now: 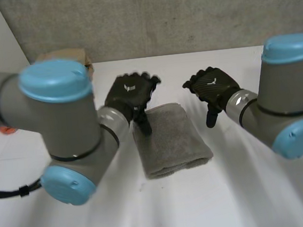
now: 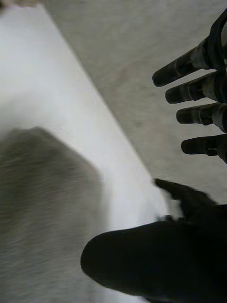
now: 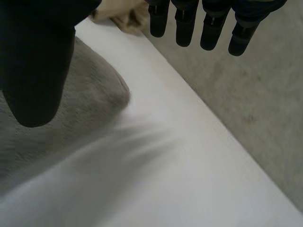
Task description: Fold the laundry.
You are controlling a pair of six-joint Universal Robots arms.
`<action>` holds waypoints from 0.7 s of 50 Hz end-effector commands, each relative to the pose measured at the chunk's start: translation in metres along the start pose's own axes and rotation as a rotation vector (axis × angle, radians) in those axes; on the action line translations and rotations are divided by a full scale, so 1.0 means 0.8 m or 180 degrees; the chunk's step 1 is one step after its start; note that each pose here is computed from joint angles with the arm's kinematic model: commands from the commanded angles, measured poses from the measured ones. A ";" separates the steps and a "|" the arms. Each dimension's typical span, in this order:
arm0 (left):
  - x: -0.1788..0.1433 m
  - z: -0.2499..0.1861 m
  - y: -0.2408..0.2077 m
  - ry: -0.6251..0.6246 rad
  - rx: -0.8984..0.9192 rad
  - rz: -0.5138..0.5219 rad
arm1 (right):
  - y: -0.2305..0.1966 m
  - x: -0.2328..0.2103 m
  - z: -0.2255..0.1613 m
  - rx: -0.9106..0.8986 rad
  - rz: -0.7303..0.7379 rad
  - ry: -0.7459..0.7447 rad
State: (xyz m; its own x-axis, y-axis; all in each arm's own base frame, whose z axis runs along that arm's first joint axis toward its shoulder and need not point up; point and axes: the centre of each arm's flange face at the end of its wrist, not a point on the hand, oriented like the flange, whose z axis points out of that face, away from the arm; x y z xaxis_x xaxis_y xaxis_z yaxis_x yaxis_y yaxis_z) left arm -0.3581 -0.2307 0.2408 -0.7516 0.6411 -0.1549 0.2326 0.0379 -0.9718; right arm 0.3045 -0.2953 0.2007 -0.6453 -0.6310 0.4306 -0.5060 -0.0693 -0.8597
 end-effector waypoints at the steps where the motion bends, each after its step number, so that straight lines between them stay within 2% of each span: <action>1: 0.002 -0.020 -0.033 0.0729 0.0338 -0.0022 | 0.036 -0.079 -0.048 0.0203 -0.0375 -0.0403; 4: 0.008 -0.032 -0.036 0.1060 0.0379 -0.0050 | 0.050 -0.097 -0.058 0.0211 -0.0357 -0.0524; 8: 0.015 -0.041 -0.037 0.1279 0.0413 -0.0057 | 0.065 -0.108 -0.060 0.0297 -0.0361 -0.0539; 23: 0.021 -0.045 -0.031 0.1335 0.0366 -0.0070 | 0.097 -0.124 -0.016 0.0410 -0.0408 -0.0474; 35: 0.022 -0.045 -0.030 0.1334 0.0375 -0.0068 | 0.079 -0.113 0.002 0.0584 -0.0428 -0.0357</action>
State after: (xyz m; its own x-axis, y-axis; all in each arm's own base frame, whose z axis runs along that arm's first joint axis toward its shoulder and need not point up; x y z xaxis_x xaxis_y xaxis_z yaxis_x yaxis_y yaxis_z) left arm -0.3547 -0.1930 0.2678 -0.4342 0.8979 -0.0721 0.1304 -0.0165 -0.9913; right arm 0.3279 -0.2382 0.0990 -0.4965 -0.7002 0.5131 -0.4789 -0.2720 -0.8347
